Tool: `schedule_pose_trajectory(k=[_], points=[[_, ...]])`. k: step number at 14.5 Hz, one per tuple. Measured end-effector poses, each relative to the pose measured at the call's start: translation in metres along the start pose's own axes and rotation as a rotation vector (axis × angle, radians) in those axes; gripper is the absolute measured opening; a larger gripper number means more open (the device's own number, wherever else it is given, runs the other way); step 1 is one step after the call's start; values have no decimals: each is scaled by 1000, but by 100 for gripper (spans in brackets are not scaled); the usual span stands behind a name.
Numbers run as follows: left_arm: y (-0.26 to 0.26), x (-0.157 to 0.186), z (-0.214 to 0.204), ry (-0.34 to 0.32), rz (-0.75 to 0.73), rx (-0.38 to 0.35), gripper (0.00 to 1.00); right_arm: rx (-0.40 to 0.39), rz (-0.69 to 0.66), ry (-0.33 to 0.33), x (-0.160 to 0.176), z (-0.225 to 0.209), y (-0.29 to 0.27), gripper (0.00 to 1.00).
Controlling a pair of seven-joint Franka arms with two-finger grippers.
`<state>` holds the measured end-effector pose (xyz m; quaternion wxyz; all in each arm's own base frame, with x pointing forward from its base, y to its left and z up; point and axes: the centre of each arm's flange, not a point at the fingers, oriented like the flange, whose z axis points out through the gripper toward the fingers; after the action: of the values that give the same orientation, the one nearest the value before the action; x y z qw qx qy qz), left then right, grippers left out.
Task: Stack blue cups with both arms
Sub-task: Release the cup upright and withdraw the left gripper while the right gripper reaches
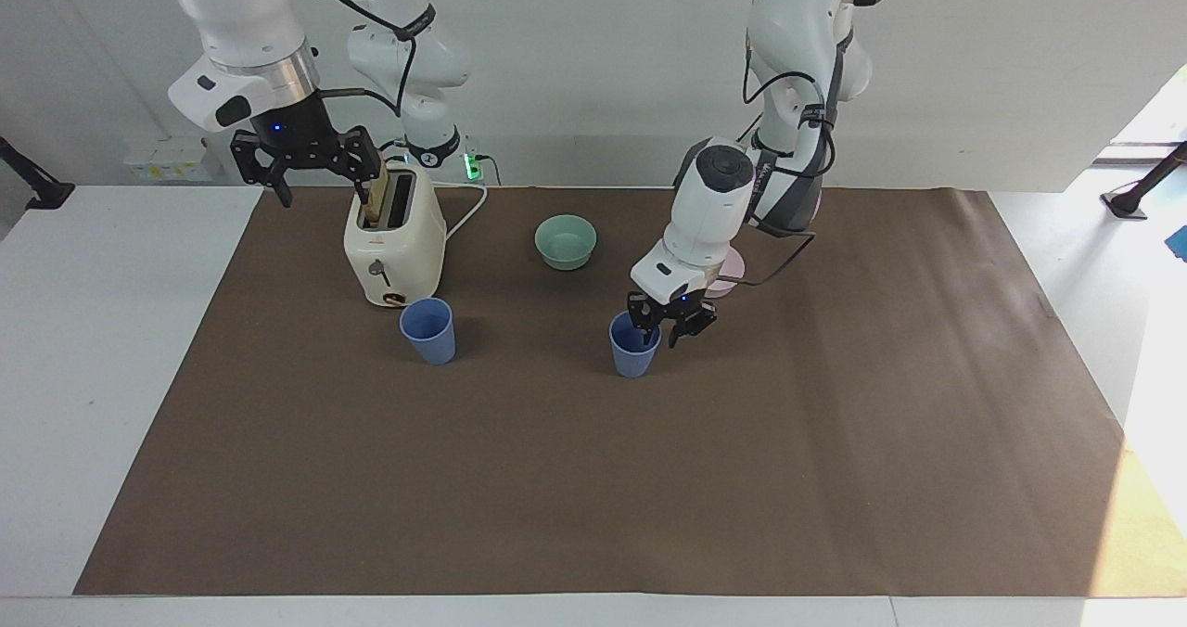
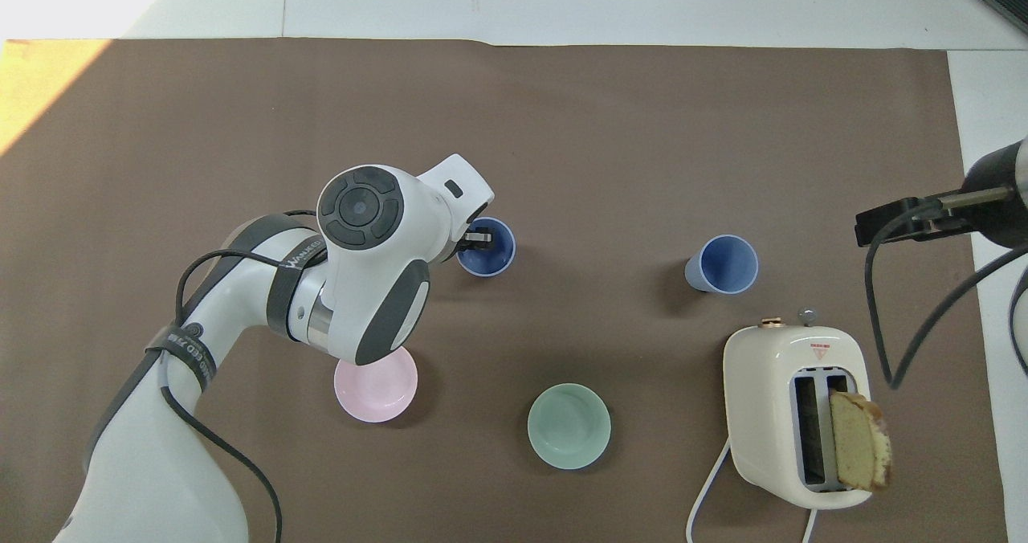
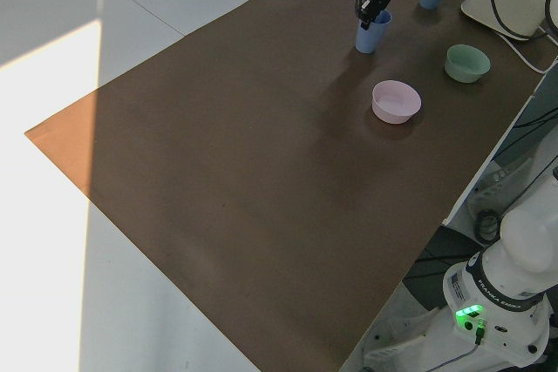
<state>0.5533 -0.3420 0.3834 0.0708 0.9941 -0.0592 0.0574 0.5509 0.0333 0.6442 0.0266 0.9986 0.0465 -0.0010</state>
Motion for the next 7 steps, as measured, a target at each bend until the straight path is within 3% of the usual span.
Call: schedule_pose_trajectory(k=[1,3,7], points=[[-11,6,-5,8,-17,2,76,0,0,0,0,0,0,100],[-30,14,-22,20,-45,2,97,0,0,-6,0,3,0,100],[-82,23,-78,30,-13,30,100,1,17,-37,0,21,9,100]])
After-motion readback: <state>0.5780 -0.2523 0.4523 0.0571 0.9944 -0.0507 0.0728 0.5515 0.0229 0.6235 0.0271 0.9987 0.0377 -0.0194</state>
